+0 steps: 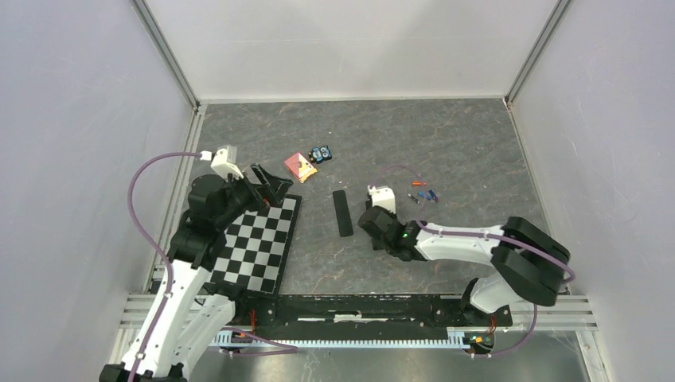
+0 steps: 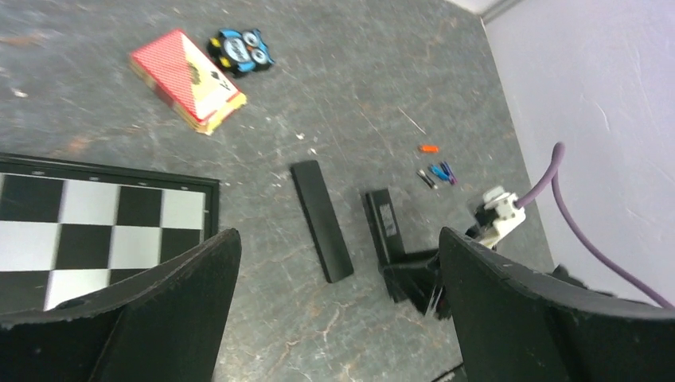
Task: Load the batteries into the remote control
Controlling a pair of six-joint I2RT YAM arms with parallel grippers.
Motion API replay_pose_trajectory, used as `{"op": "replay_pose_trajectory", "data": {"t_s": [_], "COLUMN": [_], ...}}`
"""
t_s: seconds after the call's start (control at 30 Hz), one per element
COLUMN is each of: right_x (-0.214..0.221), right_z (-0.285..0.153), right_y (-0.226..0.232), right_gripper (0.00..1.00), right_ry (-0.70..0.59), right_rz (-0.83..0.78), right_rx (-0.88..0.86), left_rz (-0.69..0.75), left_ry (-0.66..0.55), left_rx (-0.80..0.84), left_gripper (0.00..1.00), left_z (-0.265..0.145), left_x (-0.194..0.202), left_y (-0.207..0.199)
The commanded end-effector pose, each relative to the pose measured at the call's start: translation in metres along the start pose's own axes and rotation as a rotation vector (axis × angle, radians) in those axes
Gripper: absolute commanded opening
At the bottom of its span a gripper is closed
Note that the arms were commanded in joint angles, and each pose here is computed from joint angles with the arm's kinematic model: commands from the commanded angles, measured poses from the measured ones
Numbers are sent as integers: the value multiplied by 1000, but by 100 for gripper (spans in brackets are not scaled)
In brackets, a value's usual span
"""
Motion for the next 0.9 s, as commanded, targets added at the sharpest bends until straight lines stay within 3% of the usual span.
{"op": "replay_pose_trajectory", "data": {"t_s": [0.0, 0.27, 0.57, 0.77, 0.87], "right_x": [-33, -57, -86, -91, -90], "right_z": [-13, -32, -61, -66, -66], "right_y": [-18, -36, -12, -5, -3], "right_gripper": [19, 17, 20, 20, 20], "right_ry": [-213, -484, -630, -642, -632], "right_rz": [56, 29, -231, -329, -361], "right_rx": [-39, -228, -562, -653, -673], "left_rz": [-66, -225, -244, -271, -296], "left_ry": [129, 407, 646, 623, 617], "left_rx": [150, 253, 337, 329, 330], "left_gripper": [100, 100, 100, 98, 87], "left_z": [18, 68, 98, 99, 102], "left_x": [11, 52, 91, 93, 92], "left_y": [-11, -17, -26, -24, -25]}}
Point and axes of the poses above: each gripper's point midway between its finger pads, its own z axis out along the fingers, its own y axis along the line the jaws close on, x = y × z, the point moved 8 cm from there along -z, back along the fingers, and after that the axes turned 13 degrees about -z, right-handed, at the moved point
